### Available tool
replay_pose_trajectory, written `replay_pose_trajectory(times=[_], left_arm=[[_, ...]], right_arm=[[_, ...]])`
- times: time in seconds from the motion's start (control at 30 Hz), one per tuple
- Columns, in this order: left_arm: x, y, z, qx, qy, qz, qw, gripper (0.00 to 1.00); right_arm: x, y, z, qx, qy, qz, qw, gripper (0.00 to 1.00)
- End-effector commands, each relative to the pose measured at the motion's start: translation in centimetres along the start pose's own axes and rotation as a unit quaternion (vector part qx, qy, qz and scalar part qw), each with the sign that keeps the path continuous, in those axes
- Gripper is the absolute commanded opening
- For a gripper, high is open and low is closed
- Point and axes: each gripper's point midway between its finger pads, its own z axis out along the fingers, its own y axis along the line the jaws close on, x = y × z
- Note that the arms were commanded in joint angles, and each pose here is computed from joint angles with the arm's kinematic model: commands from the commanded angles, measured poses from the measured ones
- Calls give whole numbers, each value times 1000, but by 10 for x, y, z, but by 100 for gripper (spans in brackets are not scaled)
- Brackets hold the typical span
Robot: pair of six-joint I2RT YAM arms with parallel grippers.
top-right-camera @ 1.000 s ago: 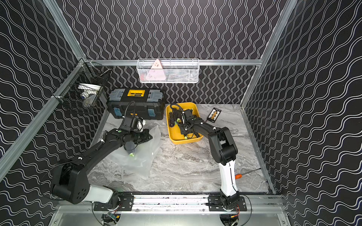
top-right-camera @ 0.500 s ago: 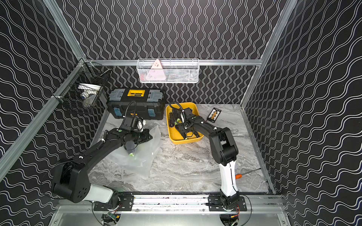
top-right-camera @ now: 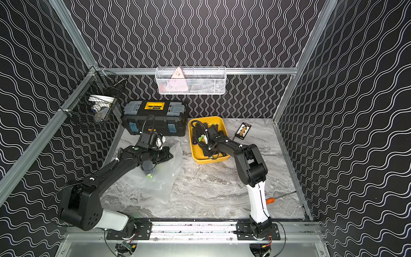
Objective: Place the eggplant in a zip-top bag and seal the zipper
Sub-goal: Pick up the eggplant from the basket, then place the eggplant in the zipper food storage bag.
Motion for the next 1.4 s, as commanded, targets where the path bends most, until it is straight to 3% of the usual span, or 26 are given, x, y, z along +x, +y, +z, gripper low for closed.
replay_pose_trajectory(times=[0.0,0.33,0.53,0.63,0.9,1.1,1.37], left_arm=[[-4,-1,-4,-4,-7,9,1000,0],[-11,-3,-1,0,-8,6,1000,0],[-14,-5,0,3,-10,9,1000,0],[-12,-5,-1,3,-8,12,1000,0],[-12,-10,-9,4,-15,28,999,0],[-4,-30,-24,7,-27,83,996,0],[26,-49,-24,26,3,122,992,0]], right_arm=[[-14,7,-13,-14,-26,0,1000,39],[-39,32,-95,-69,-90,-5,994,34],[-11,102,-150,-239,-78,0,968,32],[12,135,-165,-293,-57,-15,954,30],[59,180,-146,-320,27,-28,947,27],[68,183,-120,-305,88,-6,948,29],[49,189,-122,-296,99,17,950,35]])
